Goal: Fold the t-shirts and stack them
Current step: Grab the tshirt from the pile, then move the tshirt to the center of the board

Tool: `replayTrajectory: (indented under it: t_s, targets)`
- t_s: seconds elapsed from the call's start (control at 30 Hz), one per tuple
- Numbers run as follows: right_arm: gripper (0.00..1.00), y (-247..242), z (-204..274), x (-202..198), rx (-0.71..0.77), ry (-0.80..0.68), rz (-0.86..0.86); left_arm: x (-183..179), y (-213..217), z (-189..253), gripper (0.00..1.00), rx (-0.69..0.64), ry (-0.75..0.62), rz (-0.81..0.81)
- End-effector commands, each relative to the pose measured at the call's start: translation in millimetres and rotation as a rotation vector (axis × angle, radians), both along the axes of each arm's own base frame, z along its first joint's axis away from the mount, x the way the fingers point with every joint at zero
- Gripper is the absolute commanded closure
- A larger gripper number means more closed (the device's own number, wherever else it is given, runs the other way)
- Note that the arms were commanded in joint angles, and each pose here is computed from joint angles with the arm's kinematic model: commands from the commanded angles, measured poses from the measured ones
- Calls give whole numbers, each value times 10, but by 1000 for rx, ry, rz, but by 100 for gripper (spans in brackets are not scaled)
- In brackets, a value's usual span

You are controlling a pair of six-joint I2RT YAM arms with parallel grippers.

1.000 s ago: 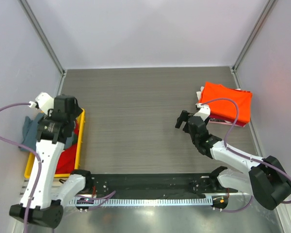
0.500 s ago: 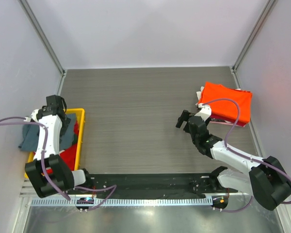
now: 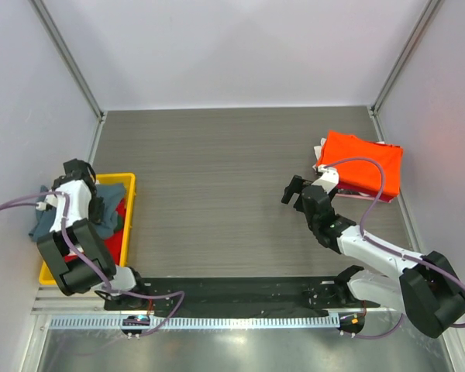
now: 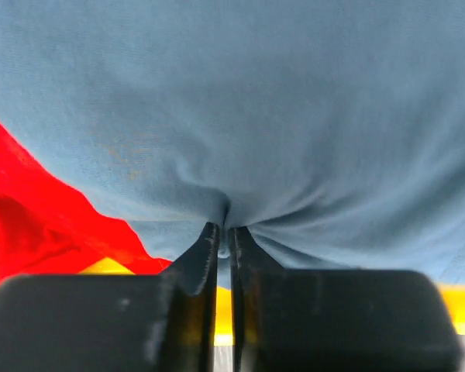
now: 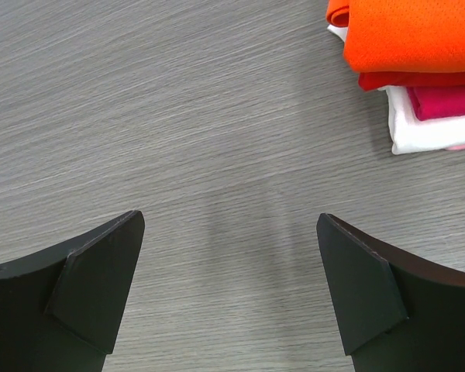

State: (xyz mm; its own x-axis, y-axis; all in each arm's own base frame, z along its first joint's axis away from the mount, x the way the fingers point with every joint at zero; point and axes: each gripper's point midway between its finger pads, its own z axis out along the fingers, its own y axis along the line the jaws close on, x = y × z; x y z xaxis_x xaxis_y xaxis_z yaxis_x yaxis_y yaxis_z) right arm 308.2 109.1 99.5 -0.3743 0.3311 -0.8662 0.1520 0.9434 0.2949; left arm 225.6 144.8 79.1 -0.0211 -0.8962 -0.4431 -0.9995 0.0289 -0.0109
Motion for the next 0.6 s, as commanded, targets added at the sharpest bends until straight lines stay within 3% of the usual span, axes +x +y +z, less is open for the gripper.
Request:
replayTrajectory:
  t_s: [0.0,0.1,0.3,0.37,0.47,0.57]
  targets:
    - [0,-71,130,50,20,-52,-50,-19,134,179,100,11,-38,-18]
    - [0,-66,121,54,16,-47,-48,42,93,646,100,54,-185,-33]
    - [0,-72,124,57,16,-49,-51,19,-292,2052,99,163,-734,-110]
    - [0,-73,123,59,17,-49,-53,-8,-502,2374,99,130,-882,-133]
    - [0,-64,114,61,16,-46,-49,211,-961,2653,100,-86,-1010,-232]
    - [0,-64,117,63,15,-47,-48,547,-1642,3124,99,-303,-1229,-449]
